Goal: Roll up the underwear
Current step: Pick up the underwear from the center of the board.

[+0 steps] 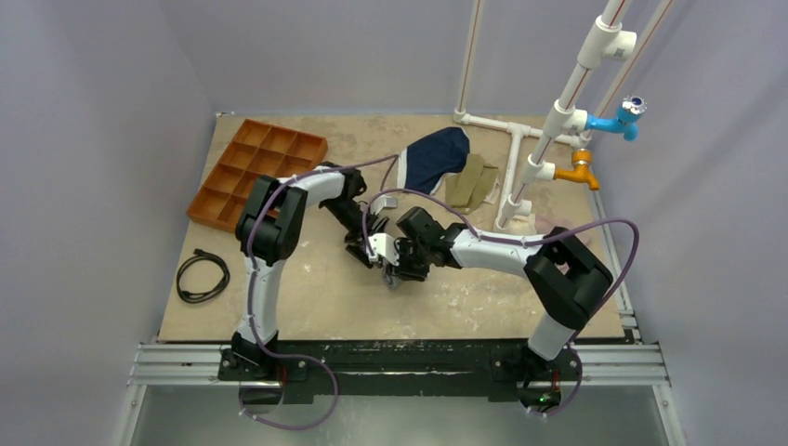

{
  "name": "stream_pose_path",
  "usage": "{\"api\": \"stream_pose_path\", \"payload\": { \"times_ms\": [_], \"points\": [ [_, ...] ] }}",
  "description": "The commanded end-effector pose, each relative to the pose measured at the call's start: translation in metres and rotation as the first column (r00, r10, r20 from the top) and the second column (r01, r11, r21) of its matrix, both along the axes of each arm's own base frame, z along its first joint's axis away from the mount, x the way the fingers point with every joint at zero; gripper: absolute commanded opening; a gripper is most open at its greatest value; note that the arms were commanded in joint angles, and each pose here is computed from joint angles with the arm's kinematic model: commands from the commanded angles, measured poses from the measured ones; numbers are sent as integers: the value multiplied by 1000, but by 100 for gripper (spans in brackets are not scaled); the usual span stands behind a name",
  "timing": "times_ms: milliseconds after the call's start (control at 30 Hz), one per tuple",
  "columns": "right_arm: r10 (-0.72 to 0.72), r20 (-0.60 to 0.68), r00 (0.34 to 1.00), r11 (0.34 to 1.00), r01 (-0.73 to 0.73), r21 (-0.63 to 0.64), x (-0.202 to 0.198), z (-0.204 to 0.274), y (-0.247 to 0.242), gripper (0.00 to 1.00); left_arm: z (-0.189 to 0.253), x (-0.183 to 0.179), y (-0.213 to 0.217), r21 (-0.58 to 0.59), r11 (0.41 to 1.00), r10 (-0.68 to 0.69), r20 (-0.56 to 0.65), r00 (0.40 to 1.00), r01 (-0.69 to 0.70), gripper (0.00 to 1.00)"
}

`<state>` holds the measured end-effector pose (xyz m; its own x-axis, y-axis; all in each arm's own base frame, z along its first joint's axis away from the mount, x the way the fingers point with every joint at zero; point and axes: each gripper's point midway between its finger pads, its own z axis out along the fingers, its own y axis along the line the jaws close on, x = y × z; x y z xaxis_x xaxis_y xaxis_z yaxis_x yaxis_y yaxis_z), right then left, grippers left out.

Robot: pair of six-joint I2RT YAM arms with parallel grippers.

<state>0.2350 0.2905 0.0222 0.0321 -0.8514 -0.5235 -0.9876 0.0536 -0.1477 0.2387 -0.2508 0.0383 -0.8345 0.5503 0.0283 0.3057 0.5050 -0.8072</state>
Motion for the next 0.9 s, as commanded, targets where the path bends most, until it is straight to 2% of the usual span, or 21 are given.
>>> {"api": "stream_pose_path", "payload": {
  "times_ms": [0, 267, 433, 533, 667, 733, 867],
  "points": [
    [-67, -133, 989, 990, 48, -135, -29, -20, -43, 0, 23, 14, 21, 3, 1000, -11, 146, 989, 11, 55],
    [-111, -113, 987, 992, 103, -79, -16, 11, -37, 0, 76, 28, 42, -50, 998, 60, 288, 956, -48, 49],
    [-146, -75, 987, 989, 144, -21, -1, 44, -29, 0, 111, 44, 72, -53, 988, 153, 417, 896, -144, 47],
    [-178, -51, 983, 984, 179, 15, 9, 60, -27, 0, 120, 56, 97, 12, 978, 171, 534, 828, -210, 47],
    [-215, -29, 976, 974, 217, 68, 19, 80, -23, 0, 117, 73, 139, 182, 929, 110, 692, 713, -321, 48],
    [-225, -30, 974, 970, 227, 89, 21, 86, -21, 0, 113, 80, 155, 254, 899, 66, 728, 683, -358, 49],
    [-239, -27, 971, 965, 240, 106, 24, 89, -20, 0, 98, 100, 182, 380, 831, -20, 751, 660, -407, 49]
  ]
}}
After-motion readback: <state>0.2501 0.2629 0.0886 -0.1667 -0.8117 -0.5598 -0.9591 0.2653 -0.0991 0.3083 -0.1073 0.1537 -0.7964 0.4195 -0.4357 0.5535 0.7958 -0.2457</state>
